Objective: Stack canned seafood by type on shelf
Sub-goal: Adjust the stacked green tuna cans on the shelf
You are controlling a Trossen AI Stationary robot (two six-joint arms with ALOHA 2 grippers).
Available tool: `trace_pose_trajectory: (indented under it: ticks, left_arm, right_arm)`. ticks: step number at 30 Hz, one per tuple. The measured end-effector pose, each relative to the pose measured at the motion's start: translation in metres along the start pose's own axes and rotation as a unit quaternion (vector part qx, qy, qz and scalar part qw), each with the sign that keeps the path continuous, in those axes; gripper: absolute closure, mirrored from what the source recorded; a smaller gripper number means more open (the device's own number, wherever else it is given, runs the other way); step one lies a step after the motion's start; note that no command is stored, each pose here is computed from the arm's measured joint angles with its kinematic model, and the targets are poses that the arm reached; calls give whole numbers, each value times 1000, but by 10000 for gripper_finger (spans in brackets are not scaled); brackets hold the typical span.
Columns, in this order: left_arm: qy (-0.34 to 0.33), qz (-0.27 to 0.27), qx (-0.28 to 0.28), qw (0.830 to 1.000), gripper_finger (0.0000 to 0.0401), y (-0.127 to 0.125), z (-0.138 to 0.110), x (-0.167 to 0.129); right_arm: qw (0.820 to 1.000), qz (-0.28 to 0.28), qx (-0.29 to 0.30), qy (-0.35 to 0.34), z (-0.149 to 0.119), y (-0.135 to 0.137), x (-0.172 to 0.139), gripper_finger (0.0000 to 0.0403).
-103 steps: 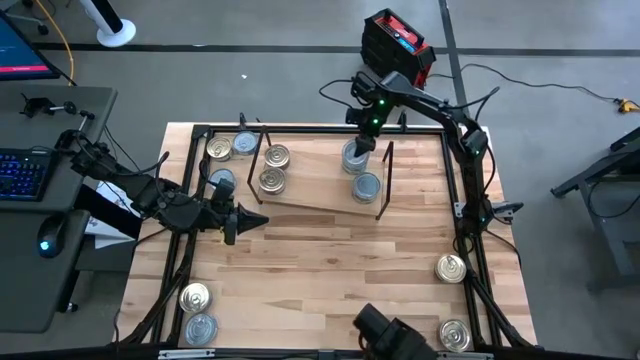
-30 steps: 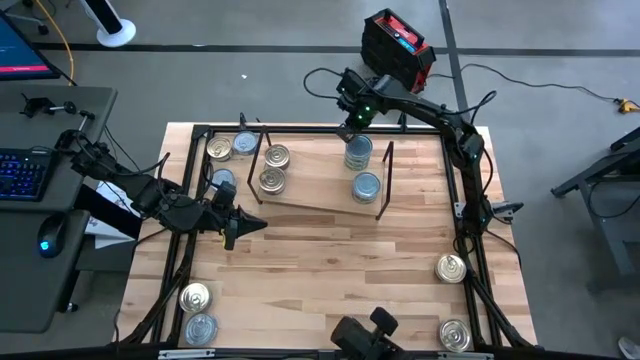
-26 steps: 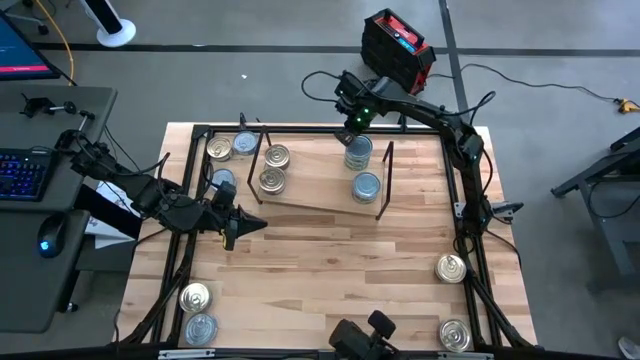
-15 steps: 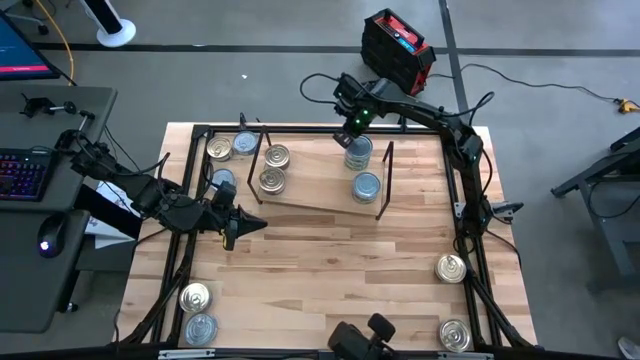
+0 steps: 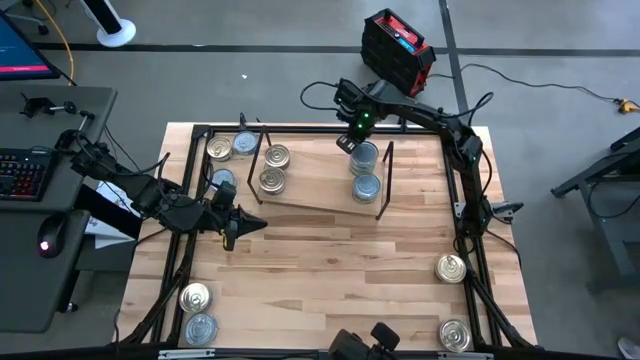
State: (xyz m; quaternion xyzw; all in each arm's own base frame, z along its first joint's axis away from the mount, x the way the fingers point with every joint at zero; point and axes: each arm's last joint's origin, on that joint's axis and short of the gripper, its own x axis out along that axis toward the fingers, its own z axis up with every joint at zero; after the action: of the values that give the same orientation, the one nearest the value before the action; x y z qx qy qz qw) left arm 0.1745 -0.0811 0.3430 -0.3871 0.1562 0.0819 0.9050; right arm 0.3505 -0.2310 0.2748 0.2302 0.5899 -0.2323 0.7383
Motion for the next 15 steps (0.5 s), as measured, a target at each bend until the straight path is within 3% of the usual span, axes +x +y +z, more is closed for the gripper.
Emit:
trace_pose_trajectory:
  ticks: [15]
  left_arm:
    - [-15, 10, 7, 1000, 401, 1, 1, 0]
  right_arm:
    - [999, -10, -19, 34, -7, 9, -2, 403]
